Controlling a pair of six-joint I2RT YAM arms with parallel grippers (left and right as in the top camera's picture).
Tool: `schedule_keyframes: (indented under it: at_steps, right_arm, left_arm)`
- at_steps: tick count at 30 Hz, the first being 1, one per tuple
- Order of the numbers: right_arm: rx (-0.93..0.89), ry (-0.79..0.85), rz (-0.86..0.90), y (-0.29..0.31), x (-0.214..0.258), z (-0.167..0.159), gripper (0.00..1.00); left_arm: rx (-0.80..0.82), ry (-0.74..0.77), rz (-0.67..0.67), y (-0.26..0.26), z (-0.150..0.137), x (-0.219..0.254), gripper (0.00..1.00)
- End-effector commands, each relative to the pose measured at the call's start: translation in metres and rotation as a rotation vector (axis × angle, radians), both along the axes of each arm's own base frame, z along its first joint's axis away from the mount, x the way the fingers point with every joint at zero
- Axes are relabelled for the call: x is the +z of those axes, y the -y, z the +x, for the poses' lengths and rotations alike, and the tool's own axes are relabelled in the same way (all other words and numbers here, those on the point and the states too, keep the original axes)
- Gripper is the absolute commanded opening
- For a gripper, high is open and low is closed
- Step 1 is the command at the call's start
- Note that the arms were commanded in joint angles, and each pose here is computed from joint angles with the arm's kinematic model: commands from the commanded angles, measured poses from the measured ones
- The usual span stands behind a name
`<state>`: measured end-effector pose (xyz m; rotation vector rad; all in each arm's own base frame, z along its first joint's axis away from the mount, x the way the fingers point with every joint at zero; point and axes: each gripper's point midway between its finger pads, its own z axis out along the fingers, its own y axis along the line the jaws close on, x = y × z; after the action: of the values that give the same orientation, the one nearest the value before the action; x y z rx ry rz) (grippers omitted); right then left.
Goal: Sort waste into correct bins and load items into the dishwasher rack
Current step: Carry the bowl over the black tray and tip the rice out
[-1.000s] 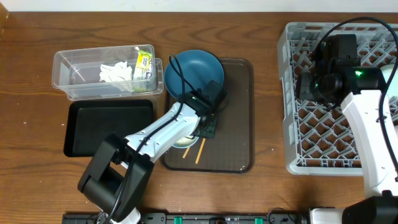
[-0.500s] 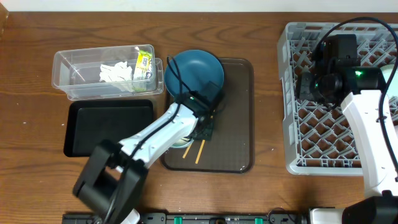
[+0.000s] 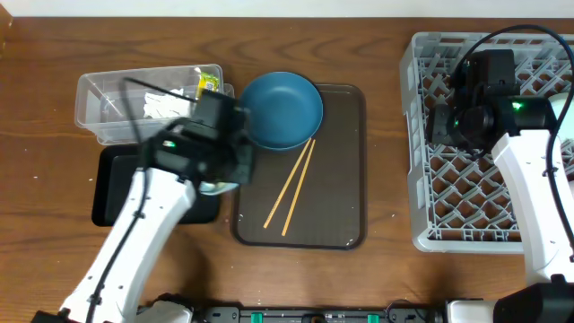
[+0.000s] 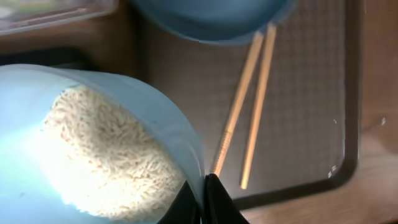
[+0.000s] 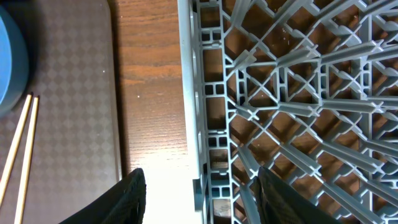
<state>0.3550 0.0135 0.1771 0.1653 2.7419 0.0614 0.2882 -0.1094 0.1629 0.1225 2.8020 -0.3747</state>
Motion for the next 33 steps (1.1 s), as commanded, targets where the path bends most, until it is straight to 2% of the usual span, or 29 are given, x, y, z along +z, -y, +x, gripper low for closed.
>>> schedule_keyframes:
  at_steps: [1,5,11,20,24,33]
  right_arm:
    - [0.006,-0.004,-0.008,-0.003,0.000,-0.001,0.55]
    - [0.006,-0.008,-0.008,-0.003,-0.001,-0.002,0.54]
    - [0.006,-0.008,-0.008,-0.003,-0.001,-0.002,0.53]
    - [0.006,-0.011,-0.009,-0.003,-0.001,-0.002,0.53]
    - [0.017,-0.011,-0.013,-0.003,-0.001,-0.002,0.53]
    - [0.017,-0.011,-0.013,-0.003,-0.001,-0.002,0.54]
  left_arm:
    - [0.022,-0.018,-0.161,-0.019,0.007,0.006,0.06]
    - [0.115,-0.044,-0.286,-0.052,0.014,-0.001,0.06]
    - [0.191,-0.051,-0.635,-0.077,0.025,-0.004,0.06]
    - [0.263,0.003,-1.053,-0.108,0.044,-0.004,0.06]
    - [0.311,0.027,-1.152,-0.122,0.049,-0.001,0.06]
    - [0.347,0.064,-1.237,-0.134,0.049,0.012,0.06]
